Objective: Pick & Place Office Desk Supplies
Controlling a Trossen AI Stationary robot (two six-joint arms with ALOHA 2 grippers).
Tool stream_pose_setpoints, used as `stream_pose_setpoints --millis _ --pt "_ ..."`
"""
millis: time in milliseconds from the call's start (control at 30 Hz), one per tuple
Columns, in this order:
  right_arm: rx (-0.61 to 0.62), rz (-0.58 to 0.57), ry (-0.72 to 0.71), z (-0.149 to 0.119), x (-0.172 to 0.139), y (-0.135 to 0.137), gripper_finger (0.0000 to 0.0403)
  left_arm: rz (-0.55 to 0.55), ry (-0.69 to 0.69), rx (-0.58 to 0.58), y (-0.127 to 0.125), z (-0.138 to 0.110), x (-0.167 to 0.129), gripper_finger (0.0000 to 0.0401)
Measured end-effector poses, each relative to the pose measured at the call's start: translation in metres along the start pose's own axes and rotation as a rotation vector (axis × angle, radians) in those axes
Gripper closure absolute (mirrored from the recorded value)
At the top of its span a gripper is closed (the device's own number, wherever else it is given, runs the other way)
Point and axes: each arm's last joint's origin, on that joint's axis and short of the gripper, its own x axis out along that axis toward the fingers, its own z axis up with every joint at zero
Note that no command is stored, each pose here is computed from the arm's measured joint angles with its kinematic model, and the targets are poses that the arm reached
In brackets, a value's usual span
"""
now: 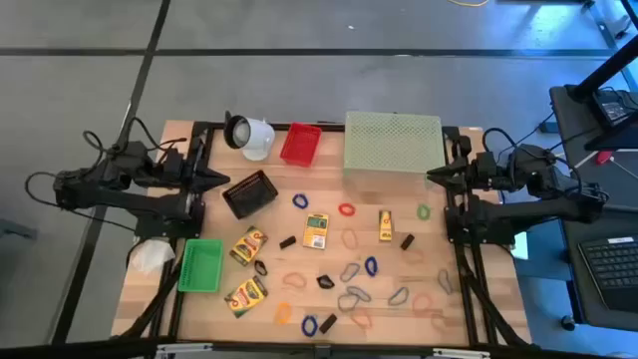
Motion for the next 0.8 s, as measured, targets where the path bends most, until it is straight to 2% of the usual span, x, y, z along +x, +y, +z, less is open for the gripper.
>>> stream_pose_setpoints --millis 800 --pt "-0.003 0.0 -0.001 0.0001 0.0 0.0 0.0353 0.0 0.0 0.0 0.0 0.0 0.0 0.0398"
